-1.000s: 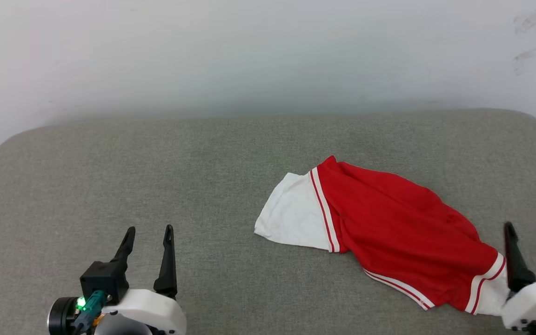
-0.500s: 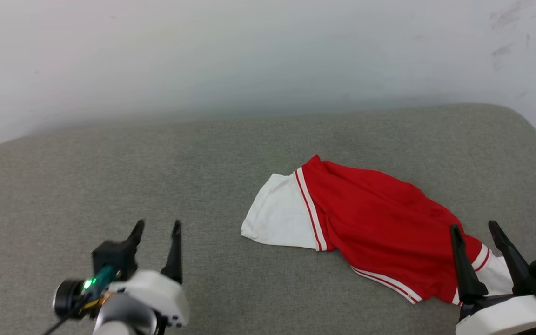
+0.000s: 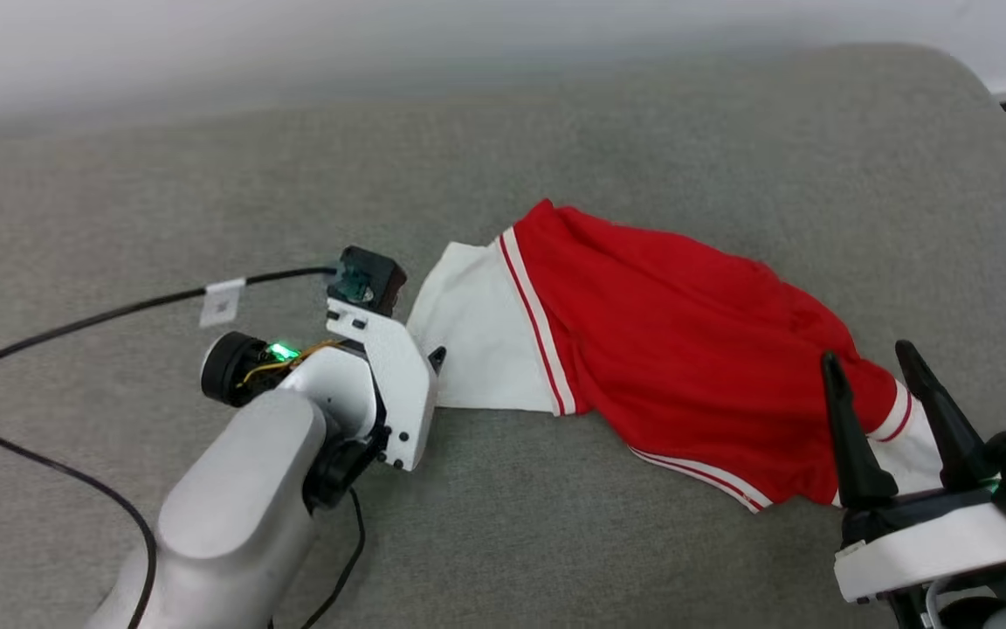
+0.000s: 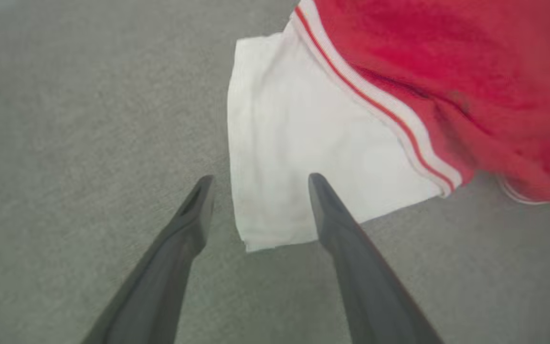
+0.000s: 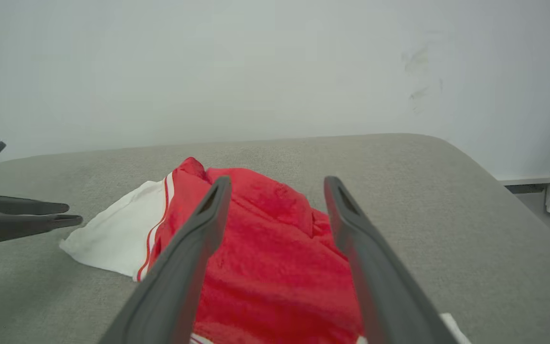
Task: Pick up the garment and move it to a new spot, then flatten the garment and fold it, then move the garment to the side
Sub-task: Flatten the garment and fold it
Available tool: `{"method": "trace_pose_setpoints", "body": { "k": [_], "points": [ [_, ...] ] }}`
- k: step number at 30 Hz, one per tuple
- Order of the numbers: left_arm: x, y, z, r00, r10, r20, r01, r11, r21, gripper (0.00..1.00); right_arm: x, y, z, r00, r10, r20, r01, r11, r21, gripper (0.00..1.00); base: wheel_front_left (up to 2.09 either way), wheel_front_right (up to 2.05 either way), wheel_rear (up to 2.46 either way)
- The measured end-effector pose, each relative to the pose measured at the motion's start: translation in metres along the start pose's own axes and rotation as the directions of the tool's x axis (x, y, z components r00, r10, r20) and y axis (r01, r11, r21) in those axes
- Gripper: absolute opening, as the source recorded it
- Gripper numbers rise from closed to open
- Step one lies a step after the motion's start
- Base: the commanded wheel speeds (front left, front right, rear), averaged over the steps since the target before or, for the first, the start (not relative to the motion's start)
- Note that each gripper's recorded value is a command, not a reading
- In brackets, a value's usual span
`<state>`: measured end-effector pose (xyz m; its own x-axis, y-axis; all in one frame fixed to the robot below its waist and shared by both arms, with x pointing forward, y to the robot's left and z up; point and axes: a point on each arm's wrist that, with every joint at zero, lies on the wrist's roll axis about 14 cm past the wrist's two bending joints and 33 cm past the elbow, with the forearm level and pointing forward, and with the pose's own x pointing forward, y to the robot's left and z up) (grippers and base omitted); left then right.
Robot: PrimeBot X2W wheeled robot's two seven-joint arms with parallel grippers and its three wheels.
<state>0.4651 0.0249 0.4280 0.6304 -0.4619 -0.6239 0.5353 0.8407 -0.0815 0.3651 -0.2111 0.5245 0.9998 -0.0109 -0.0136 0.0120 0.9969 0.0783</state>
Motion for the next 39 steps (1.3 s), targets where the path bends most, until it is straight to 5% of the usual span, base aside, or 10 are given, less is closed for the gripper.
{"method": "trace_pose_setpoints", "body": {
  "k": [9, 10, 12, 25, 33, 39],
  "points": [
    [0.038, -0.003, -0.048, 0.936, -0.028, -0.35, 0.054, 0.996, 0.064, 1.0, 0.005, -0.013, -0.019, 0.998, -0.044, -0.037, 0.044, 0.999, 0.005, 1.0, 0.0, 0.0, 0.0],
    [0.039, -0.004, -0.05, 0.925, -0.027, -0.379, 0.058, 0.996, 0.071, 0.87, 0.004, -0.015, -0.02, 0.998, -0.048, -0.041, 0.049, 0.999, 0.007, 1.0, 0.0, 0.0, 0.0],
    [0.039, -0.007, -0.052, 0.906, -0.047, -0.42, 0.08, 0.995, 0.062, 0.0, 0.005, -0.016, -0.02, 0.998, -0.052, -0.036, 0.052, 0.999, 0.009, 1.0, 0.0, 0.0, 0.0],
    [0.006, 0.013, -0.028, 0.997, 0.074, -0.033, -0.076, 0.995, -0.063, 0.0, -0.002, -0.012, -0.015, 0.999, -0.039, -0.032, 0.04, 0.999, 0.036, 1.0, 0.0, 0.0, 0.0],
    [-0.061, 0.047, -0.03, 0.957, 0.251, 0.144, -0.22, 0.954, -0.202, 0.0, -0.007, -0.004, -0.015, 0.998, -0.012, -0.062, 0.017, 0.996, 0.084, 1.0, 0.0, 0.0, 0.0],
    [-0.106, 0.057, -0.042, 0.919, 0.342, 0.195, -0.288, 0.922, -0.26, 0.0, -0.017, -0.031, -0.046, 0.971, -0.063, -0.23, 0.095, 0.987, 0.13, 1.0, 0.0, 0.0, 0.0]
  ]
}}
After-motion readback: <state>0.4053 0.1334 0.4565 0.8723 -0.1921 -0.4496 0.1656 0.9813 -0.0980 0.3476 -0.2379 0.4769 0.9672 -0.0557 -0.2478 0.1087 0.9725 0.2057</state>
